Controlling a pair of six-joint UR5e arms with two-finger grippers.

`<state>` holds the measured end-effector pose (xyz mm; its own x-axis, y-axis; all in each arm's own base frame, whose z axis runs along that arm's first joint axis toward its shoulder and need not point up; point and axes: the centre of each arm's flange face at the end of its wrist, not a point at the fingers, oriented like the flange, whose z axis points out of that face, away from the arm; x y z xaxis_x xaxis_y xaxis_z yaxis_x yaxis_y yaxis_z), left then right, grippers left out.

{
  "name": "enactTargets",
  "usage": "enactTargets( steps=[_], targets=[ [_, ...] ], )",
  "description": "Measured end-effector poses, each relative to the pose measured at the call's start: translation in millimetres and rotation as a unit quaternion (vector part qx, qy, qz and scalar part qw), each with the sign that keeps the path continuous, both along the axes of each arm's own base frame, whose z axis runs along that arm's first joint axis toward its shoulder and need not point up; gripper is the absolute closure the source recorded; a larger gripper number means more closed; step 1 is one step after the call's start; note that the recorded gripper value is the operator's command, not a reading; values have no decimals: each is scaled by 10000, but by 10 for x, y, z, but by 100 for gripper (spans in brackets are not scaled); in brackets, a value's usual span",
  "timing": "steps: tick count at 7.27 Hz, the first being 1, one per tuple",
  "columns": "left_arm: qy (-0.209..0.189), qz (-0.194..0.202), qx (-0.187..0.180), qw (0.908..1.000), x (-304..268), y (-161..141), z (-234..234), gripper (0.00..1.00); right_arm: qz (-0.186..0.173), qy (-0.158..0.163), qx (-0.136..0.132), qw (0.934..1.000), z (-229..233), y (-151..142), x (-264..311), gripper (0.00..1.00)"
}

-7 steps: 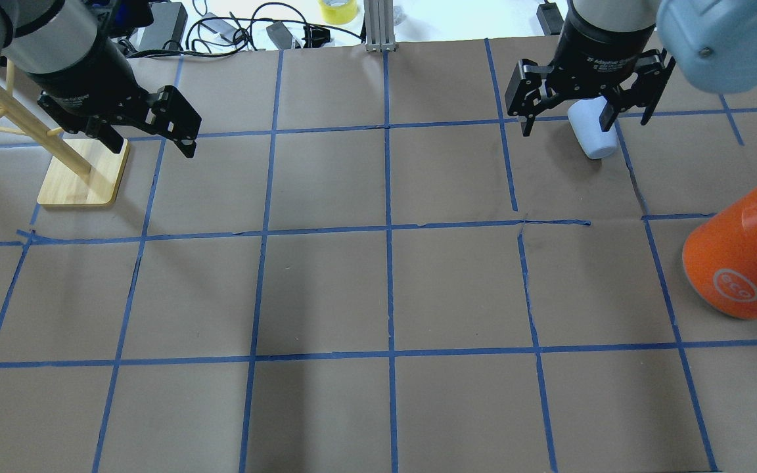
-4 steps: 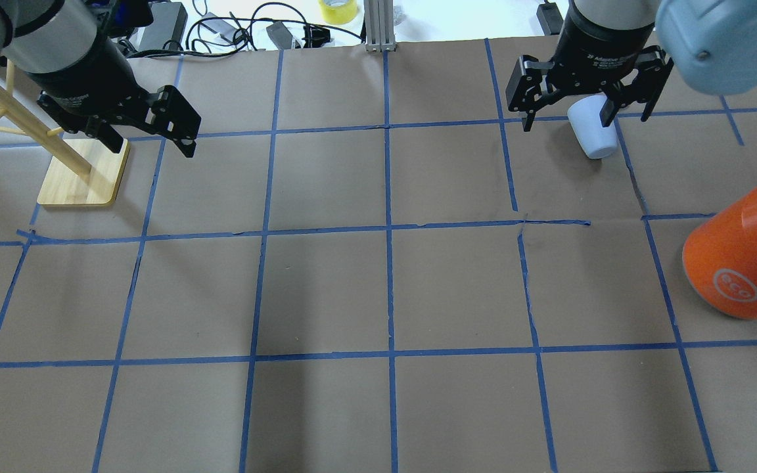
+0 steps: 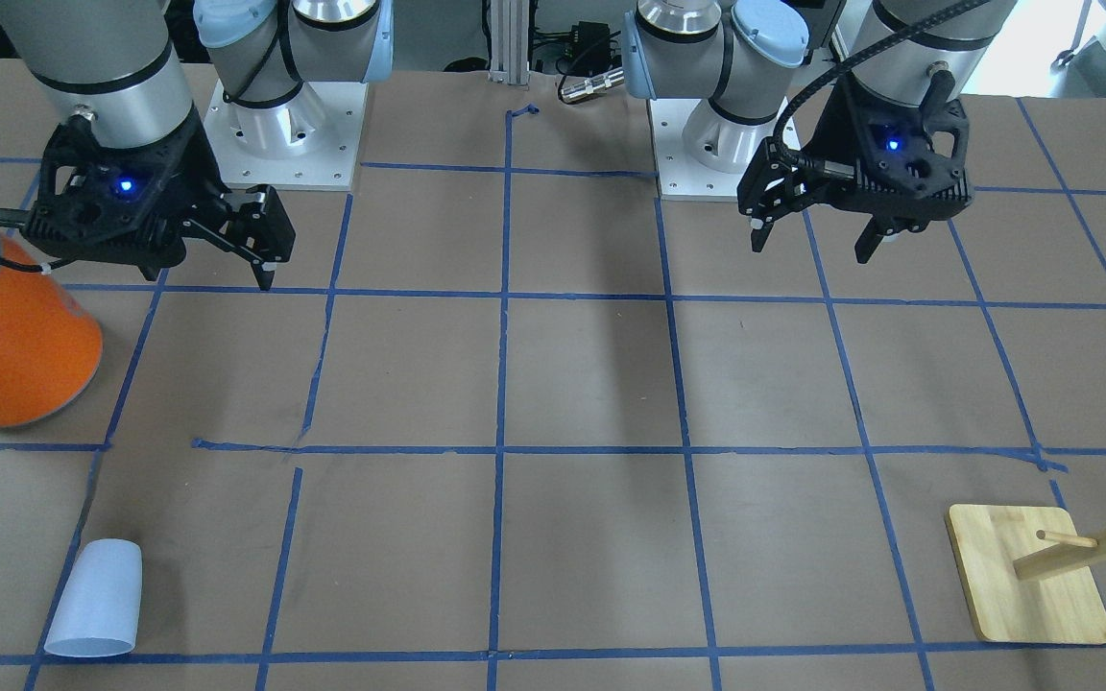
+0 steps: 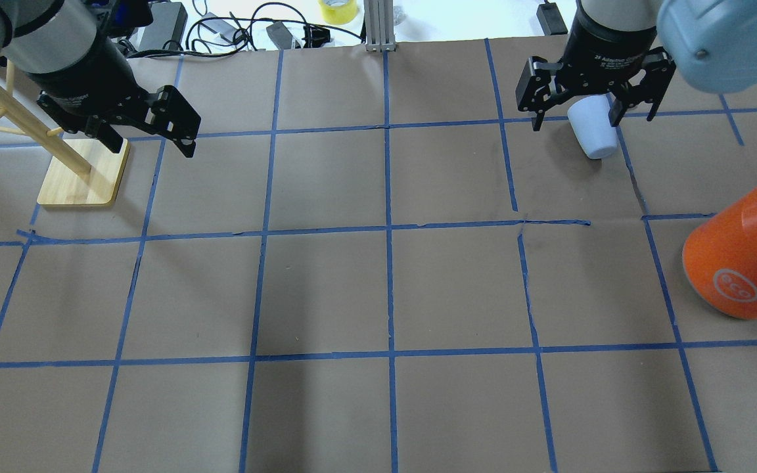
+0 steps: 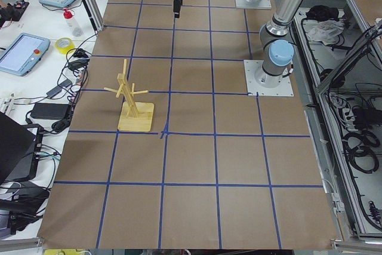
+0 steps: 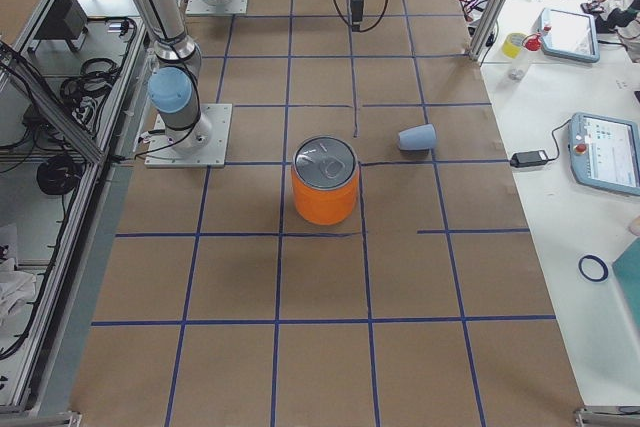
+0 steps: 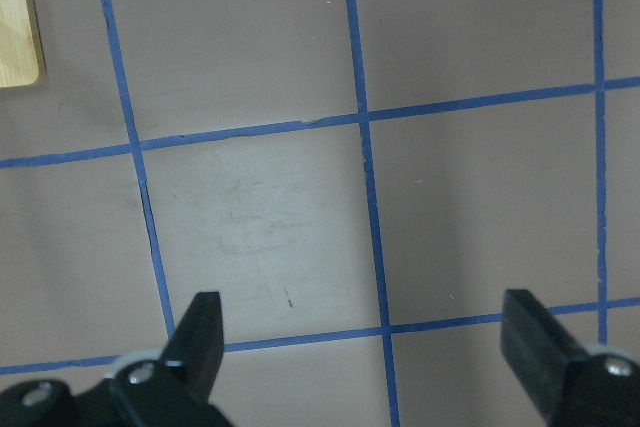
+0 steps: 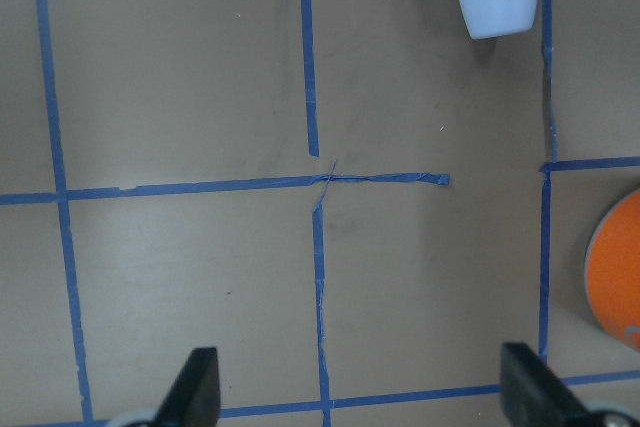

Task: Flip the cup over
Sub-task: 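Lower the right gripper over the pale blue cup lying on its side, then close the right gripper on the cup's closed end and lift it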

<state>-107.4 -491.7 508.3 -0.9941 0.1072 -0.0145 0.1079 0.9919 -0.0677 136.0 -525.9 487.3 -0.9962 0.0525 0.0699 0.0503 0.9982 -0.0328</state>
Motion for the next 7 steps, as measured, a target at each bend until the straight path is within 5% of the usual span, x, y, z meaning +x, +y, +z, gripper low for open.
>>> enactTargets(
  steps=[3,7],
  targets=[
    [3,0,-11,10000,-1,6,11,0,-151,-39,264,9995,-624,-567,-656,0],
    [0,0,-13,10000,-1,7,13,0,217,107,-346,9991,-1760,-1460,-1146,0]
  ],
)
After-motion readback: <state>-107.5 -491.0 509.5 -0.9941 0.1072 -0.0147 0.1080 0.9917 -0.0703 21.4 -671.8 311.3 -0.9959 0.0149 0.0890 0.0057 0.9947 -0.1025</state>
